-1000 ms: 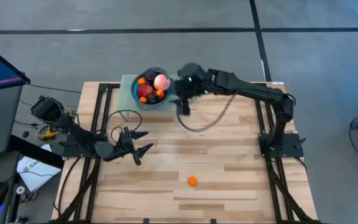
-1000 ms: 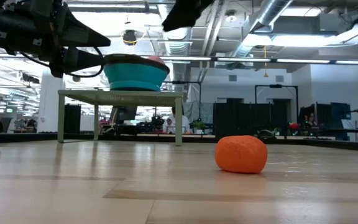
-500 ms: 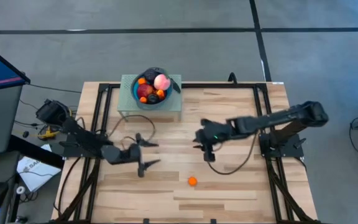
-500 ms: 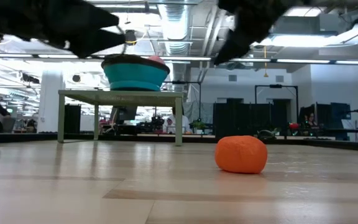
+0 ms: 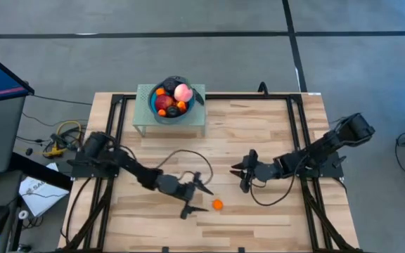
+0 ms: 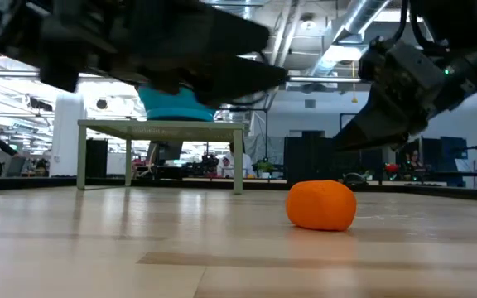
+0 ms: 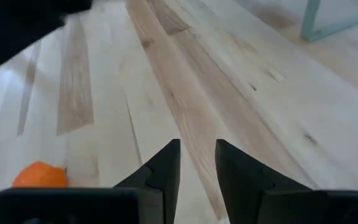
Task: Pick & Place Fruit
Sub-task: Put the orange into the blue strainer bowl on the shelf
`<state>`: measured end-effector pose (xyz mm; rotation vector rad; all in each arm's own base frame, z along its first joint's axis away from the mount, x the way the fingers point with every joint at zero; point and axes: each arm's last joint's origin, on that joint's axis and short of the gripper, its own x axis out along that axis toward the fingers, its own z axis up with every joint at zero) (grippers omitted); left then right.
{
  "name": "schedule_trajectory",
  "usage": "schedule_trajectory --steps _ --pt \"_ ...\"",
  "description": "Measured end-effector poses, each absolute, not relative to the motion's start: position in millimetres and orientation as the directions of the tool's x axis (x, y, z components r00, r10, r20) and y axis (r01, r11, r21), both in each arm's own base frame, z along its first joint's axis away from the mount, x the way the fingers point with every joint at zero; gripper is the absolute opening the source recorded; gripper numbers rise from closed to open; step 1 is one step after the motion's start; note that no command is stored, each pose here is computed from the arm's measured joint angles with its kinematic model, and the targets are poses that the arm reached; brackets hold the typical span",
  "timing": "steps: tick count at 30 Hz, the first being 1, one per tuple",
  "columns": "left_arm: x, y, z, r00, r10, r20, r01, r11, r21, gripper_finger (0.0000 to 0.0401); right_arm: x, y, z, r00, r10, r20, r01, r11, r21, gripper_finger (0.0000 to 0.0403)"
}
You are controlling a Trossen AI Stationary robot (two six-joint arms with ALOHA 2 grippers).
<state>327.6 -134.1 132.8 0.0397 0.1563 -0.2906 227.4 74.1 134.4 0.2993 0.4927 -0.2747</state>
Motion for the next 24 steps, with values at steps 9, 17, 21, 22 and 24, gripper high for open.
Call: schedule_trajectory --steps 9,17,21,22,24 --pt "373.0 -141.4 111.5 0.894 -0.32 -0.313 0.337 0.941 0.002 0.0326 237.0 83.4 112.6 0.885 -0.154 -0.439 0.292 0.919 0.267 0.0095" --pt "373.8 -141.5 86.5 0.872 -0.282 -0.399 0.324 0.945 0.038 0.0313 244.5 88.0 98.9 0.91 -0.138 -0.39 0.268 0.915 0.302 0.0095" --pt "376.7 -140.3 71.8 0.882 -0.196 -0.429 0.251 0.965 0.073 0.0295 246.6 89.0 95.7 0.919 -0.132 -0.371 0.259 0.912 0.317 0.0095" --pt "377.7 -140.2 71.1 0.886 -0.182 -0.427 0.237 0.968 0.079 0.0292 246.5 88.9 95.8 0.919 -0.132 -0.371 0.259 0.912 0.317 0.0095" --pt "379.7 -140.4 71.2 0.891 -0.174 -0.42 0.228 0.97 0.081 0.0286 246.8 89.1 96.9 0.922 -0.131 -0.364 0.256 0.911 0.323 0.0095"
